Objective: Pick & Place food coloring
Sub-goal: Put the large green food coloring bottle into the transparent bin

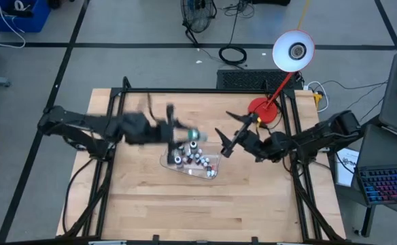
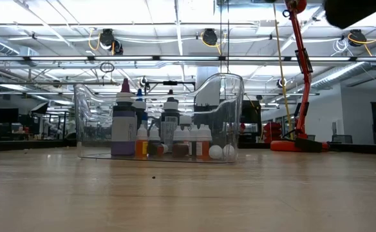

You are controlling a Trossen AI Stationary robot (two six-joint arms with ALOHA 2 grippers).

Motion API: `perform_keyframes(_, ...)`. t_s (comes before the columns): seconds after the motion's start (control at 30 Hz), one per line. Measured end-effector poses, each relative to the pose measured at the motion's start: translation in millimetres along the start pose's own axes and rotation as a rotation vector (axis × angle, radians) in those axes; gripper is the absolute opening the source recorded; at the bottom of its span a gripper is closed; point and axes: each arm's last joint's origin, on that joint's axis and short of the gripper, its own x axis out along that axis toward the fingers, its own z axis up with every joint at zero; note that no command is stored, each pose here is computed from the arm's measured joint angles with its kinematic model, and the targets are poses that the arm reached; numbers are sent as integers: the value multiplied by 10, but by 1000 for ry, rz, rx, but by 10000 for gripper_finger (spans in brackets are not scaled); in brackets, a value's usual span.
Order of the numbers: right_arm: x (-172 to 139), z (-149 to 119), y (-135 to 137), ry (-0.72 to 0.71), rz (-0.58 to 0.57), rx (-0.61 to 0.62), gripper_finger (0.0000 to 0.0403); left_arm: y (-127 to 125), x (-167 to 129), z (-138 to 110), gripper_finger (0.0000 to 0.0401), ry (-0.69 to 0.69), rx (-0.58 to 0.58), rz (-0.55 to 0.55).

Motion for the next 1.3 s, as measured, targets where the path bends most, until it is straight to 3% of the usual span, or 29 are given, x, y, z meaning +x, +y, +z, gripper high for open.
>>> perform_keyframes(0.1, -138, 76, 33, 57, -13, 1, 336, -233, 3, -135, 116, 134, 13, -67)
perform_keyframes(0.23, -306, 222, 17, 107, -21, 1, 355, -465, 47, -318, 116, 279, 7, -91)
perform_keyframes(0.33, -423, 277, 19, 111, 29, -1, 356, -670, 124, -514, 116, 300, -26, -120)
perform_keyframes(0.47, -538, 359, -24, 91, 45, 45, 349, -877, 179, -957, 116, 309, -44, -136)
perform_keyframes(0.67, -593, 348, -44, 109, 36, 40, 341, -891, 109, -1558, 116, 265, -105, -53)
perform_keyframes(0.77, -598, 333, -37, 115, 41, 32, 341, -814, 87, -1679, 116, 205, -166, -37)
perform_keyframes(0.9, -598, 336, -40, 113, 40, 35, 341, -762, 47, -1901, 116, 260, -199, -28)
perform_keyframes(1.3, -595, 334, -42, 111, 39, 33, 340, -802, 93, -2073, 116, 298, -234, -68)
